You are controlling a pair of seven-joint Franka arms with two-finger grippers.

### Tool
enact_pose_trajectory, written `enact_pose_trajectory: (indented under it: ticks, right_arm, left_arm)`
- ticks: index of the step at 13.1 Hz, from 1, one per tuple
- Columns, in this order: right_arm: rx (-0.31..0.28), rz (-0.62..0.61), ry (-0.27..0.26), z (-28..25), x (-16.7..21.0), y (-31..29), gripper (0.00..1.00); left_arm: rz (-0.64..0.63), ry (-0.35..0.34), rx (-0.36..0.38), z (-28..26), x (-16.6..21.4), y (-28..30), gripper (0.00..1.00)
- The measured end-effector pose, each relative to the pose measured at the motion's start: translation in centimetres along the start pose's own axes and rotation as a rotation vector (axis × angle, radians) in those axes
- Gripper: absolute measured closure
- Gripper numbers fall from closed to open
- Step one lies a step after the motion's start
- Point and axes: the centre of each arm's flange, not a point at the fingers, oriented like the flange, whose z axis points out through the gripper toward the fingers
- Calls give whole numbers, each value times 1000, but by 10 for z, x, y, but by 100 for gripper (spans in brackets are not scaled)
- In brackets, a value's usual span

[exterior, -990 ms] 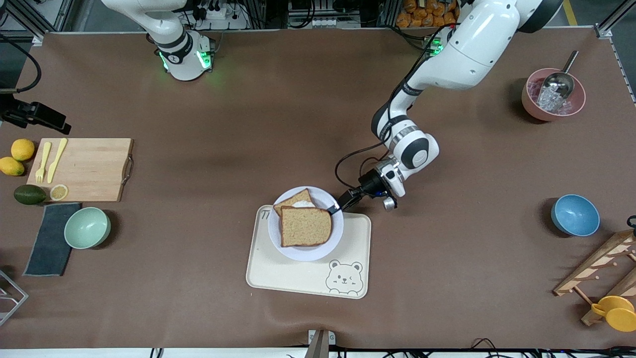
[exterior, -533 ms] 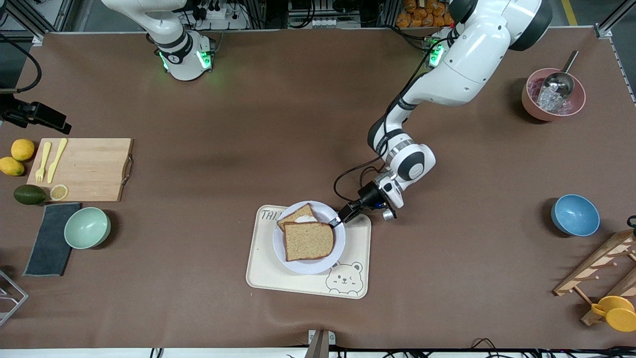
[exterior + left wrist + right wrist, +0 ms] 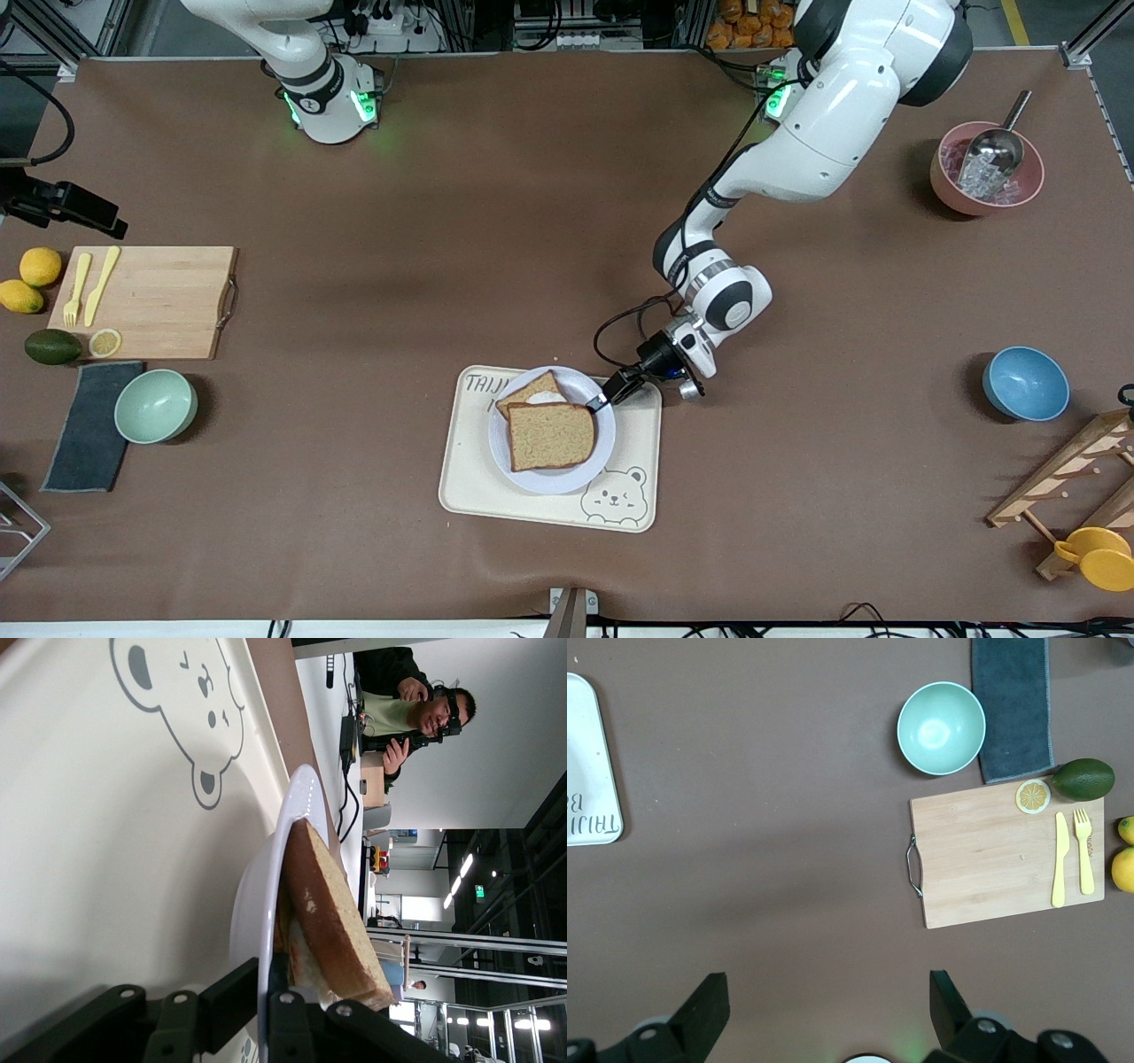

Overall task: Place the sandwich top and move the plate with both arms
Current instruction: 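Release the plate rim by opening the left gripper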

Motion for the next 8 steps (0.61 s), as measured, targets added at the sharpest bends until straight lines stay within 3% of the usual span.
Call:
enact_pose_trajectory:
  ticks: [1, 3, 8]
  right_arm:
    - [0, 0, -1, 0, 0, 0, 0]
    - [-1, -1, -3, 2, 0, -1, 0]
    - [-1, -3, -3, 2, 1, -2, 0]
  left_arm:
    - [7, 0, 0, 0, 0, 0, 92]
    - [41, 4, -3, 0, 3, 1, 76]
    - [106, 20, -2, -3, 14, 1, 20]
